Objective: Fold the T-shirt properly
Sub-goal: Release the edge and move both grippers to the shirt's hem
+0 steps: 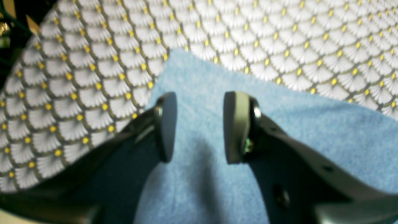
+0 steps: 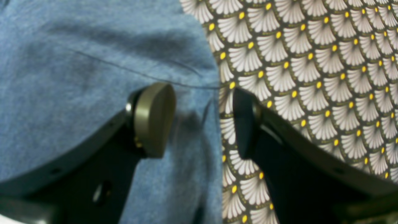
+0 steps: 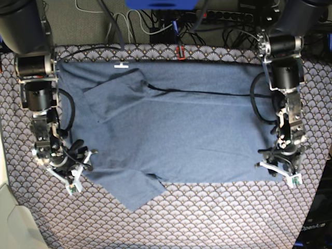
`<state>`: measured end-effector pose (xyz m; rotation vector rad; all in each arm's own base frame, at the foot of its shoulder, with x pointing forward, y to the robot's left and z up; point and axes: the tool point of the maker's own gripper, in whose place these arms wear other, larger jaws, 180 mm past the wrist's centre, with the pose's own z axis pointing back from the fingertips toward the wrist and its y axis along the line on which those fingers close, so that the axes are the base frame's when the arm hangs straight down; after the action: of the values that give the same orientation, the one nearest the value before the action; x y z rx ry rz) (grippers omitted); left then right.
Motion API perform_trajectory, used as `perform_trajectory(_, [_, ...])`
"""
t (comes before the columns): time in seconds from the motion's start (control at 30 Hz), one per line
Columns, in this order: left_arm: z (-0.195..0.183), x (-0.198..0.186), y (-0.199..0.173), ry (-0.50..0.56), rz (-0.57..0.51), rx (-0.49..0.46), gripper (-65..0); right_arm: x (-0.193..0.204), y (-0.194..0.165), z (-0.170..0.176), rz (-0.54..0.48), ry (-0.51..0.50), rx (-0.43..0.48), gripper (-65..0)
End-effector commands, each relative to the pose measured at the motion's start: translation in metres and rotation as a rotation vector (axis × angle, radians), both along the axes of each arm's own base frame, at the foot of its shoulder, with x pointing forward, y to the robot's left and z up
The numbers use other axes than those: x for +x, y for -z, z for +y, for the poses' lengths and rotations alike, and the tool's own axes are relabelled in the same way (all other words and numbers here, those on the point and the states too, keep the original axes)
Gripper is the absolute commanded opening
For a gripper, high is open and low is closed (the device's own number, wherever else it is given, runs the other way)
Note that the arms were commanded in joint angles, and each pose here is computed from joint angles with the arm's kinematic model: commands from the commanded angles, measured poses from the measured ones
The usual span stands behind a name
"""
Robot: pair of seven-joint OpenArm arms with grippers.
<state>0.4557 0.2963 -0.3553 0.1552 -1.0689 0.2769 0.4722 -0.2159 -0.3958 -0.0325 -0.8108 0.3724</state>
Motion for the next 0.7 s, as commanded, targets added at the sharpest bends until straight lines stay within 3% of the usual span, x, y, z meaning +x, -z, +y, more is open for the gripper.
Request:
perform_trajectory(0.0, [0.006, 0.009, -0.024, -0.002, -0.065, 0.023, -40.2, 0.021, -0.029, -0.011, -0.086, 0.042, -0.001, -31.0])
perform_trajectory(0.13, [0.005, -0.003, -0.024, 0.006, -0.072, 0.043, -40.2, 0.021, -0.029, -0.011, -0.087, 0.051, 0.000, -30.9])
perform_trajectory(0.4, [0.005, -0.023, -0.016, 0.014, -0.061, 0.065, -40.2, 0.011, 0.004, -0.014, -0.018, 0.082, 0.038, -30.9])
perform_trajectory(0.53, [0.026, -0.032, -0.017, -0.049, -0.069, 0.049, -40.2, 0.010, 0.006, -0.014, -0.017, 0.081, 0.043, -31.5])
perform_trajectory(0.6, [0.033, -0.034, -0.016, -0.072, -0.069, 0.040, -40.2, 0.009, 0.007, -0.014, -0.017, 0.083, 0.042, -34.1])
perform_trajectory(0.67, [0.037, -0.035, -0.017, -0.084, -0.072, 0.037, -40.2, 0.010, 0.005, -0.014, -0.022, 0.082, 0.042, -40.7])
